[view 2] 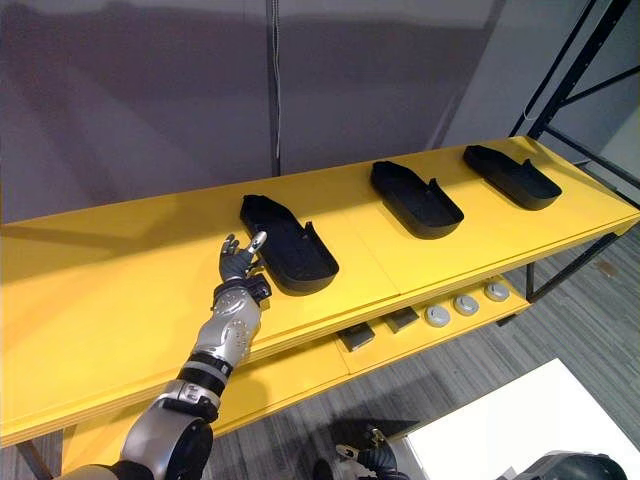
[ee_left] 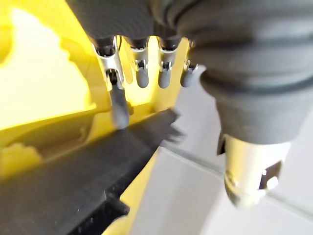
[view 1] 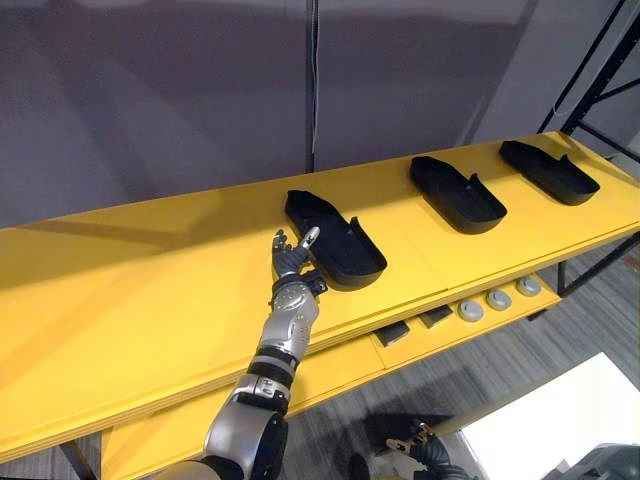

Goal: Walk over and take plastic housings, then place them on the shelf

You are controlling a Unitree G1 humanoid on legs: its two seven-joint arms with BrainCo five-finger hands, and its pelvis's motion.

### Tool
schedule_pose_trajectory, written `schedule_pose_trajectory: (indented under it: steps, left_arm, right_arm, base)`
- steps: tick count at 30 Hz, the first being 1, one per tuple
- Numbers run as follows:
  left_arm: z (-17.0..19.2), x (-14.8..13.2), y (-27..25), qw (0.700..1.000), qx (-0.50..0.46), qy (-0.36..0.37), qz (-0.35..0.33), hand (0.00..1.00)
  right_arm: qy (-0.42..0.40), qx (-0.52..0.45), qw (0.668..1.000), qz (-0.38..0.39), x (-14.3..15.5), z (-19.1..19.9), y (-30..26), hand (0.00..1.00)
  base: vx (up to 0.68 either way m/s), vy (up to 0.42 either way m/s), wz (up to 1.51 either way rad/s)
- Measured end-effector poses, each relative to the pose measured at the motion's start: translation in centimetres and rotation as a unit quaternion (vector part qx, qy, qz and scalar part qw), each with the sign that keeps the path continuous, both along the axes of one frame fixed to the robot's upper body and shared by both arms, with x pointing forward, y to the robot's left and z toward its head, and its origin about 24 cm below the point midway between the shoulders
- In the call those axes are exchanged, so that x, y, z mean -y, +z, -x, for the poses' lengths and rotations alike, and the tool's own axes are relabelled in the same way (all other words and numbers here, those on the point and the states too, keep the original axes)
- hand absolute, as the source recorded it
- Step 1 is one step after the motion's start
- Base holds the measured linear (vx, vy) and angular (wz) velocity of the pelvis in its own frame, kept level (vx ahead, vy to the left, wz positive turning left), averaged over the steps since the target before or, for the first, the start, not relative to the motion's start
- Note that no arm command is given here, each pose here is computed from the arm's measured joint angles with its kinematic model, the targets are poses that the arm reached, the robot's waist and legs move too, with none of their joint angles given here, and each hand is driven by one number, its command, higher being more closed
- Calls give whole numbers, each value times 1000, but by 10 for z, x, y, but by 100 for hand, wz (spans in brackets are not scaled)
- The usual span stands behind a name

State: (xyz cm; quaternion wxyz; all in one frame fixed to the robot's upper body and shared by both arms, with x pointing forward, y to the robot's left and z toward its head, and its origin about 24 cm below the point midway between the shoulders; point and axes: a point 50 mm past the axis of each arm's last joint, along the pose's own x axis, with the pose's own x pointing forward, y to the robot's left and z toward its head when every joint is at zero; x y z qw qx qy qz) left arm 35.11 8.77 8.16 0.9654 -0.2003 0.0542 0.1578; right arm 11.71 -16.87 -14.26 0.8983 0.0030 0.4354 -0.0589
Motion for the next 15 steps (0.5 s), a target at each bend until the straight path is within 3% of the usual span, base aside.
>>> schedule_pose_trajectory:
  steps: [5,8,9,15]
  left_arm:
    - [13,-4,23,996,75,19,34,0]
    - [24,-4,28,995,101,16,10,0]
    - [27,0,31,993,114,4,-2,100]
    - [44,46,52,961,208,-157,-93,100]
  right_arm:
    - [-2,0,1000,3,1,2,0,0]
    - [-5,-2,1000,3,2,5,0,0]
    - [-6,-2,1000,4,3,7,0,0]
    - [-11,-2,1000,-4,3,8,0,0]
  base:
    - [-9,-15,11]
    - [-4,-6,6]
    - [0,0,0]
    - [-9,-5,8]
